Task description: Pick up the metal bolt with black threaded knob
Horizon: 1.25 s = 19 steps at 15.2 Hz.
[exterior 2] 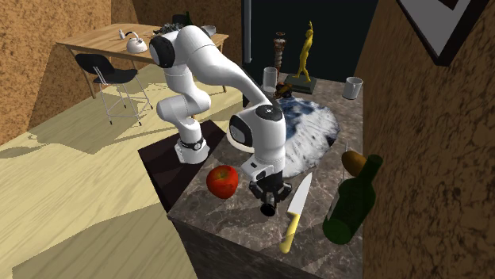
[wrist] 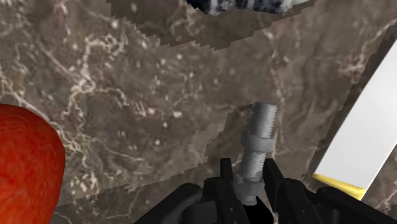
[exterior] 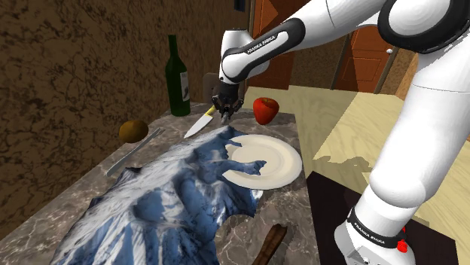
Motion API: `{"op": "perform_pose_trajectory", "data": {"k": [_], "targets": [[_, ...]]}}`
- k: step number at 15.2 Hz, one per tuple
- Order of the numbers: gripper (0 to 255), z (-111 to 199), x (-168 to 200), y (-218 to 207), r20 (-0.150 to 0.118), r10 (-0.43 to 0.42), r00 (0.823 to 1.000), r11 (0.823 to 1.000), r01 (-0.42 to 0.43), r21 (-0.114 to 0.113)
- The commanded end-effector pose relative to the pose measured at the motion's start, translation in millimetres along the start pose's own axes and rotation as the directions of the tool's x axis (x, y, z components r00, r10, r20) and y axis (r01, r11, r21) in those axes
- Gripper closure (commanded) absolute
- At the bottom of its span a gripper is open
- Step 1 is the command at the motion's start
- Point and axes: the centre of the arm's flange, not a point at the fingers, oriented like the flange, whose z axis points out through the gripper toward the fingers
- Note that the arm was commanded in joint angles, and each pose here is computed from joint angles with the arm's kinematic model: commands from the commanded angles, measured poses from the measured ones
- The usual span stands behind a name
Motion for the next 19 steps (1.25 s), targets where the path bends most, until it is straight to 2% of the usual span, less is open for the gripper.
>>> {"op": "perform_pose_trajectory", "data": {"k": [1, 17, 19], "targets": [[255, 0.2, -0.1, 0.0, 0.000, 0.000, 1.000, 1.000, 0.000, 0.000], [255, -77.8, 10.3, -7.1, 0.000, 0.000, 1.000, 1.000, 0.000, 0.000], [255, -78.6, 10.4, -7.2, 0.000, 0.000, 1.000, 1.000, 0.000, 0.000]]}}
